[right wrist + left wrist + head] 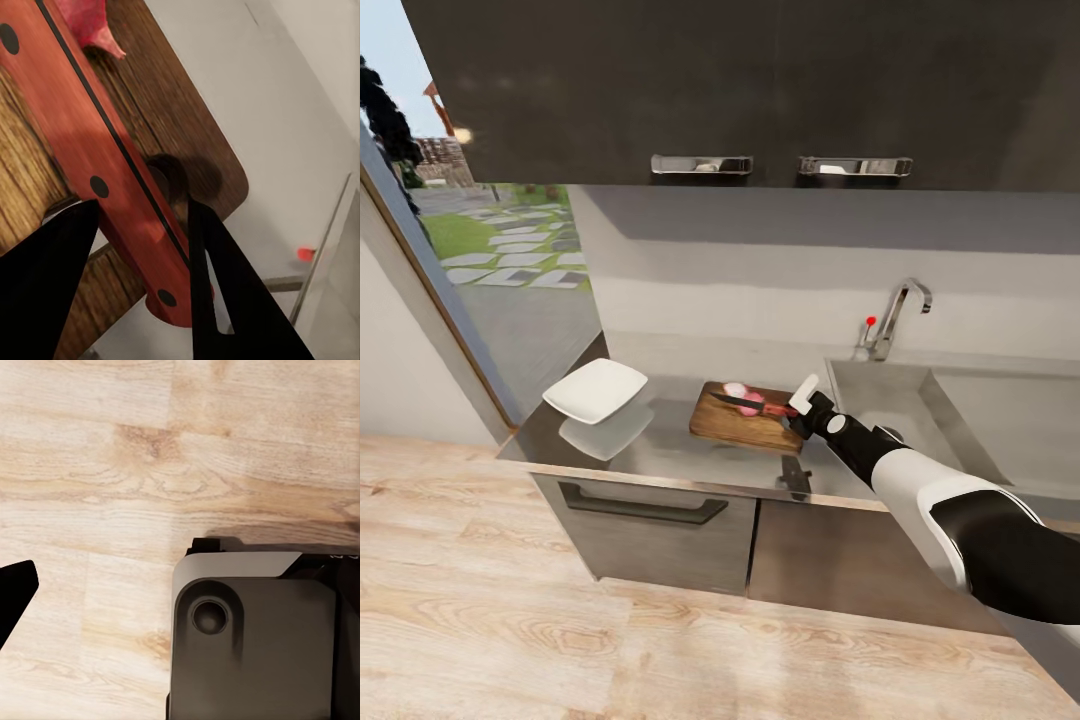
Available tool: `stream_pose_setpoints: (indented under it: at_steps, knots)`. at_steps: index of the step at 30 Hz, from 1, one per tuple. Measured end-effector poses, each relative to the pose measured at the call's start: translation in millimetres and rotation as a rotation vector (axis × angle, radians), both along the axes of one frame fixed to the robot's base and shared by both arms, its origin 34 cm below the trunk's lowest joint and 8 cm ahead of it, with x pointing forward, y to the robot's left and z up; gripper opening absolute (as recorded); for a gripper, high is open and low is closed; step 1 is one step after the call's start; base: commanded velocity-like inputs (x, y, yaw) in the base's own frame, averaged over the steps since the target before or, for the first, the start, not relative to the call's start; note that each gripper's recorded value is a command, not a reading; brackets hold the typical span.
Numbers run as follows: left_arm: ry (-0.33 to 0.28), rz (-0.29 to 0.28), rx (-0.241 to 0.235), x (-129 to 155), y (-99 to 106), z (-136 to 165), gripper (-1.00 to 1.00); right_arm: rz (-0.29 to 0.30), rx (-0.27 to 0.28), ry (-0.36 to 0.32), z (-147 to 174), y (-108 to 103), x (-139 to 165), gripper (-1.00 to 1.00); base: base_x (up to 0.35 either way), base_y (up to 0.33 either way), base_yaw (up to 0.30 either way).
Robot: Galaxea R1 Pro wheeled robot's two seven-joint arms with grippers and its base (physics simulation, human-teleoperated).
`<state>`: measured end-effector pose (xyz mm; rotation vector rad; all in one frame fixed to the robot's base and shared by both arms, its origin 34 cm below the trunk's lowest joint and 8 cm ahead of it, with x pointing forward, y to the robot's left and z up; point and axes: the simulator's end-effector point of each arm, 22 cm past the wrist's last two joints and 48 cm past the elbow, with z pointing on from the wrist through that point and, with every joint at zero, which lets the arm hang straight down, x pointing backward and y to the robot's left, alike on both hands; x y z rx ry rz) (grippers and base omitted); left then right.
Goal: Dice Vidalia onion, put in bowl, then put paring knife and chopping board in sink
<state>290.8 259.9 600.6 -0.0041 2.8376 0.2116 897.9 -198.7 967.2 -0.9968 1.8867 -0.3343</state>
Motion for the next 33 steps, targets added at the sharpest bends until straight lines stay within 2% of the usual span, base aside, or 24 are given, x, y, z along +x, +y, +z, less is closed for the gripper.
stream_pose_setpoints:
  at_steps: [14, 17, 20, 23, 33]
  knots:
    - [0.0, 0.0, 0.0, 0, 0, 0, 1.0, 0.003, 0.011, -0.011, 6, -1, 3, -1.0, 0.0, 0.0, 0.0]
    - [0.0, 0.0, 0.0, 0, 0, 0, 1.0, 0.026, 0.026, 0.015, 5, 0, 1, -1.0, 0.0, 0.0, 0.0]
    - [0.0, 0.0, 0.0, 0, 0, 0, 1.0, 0.037, 0.03, 0.012, 13, -5, 4, -1.0, 0.0, 0.0, 0.0]
    - [0.0, 0.0, 0.0, 0, 0, 0, 1.0, 0.028, 0.041, 0.005, 19, -13, 7, -1.0, 0.0, 0.0, 0.0]
    - [0.0, 0.0, 0.0, 0, 0, 0, 1.0, -0.005, 0.09, 0.001, 23, -20, 9, -1.0, 0.014, 0.0, 0.0]
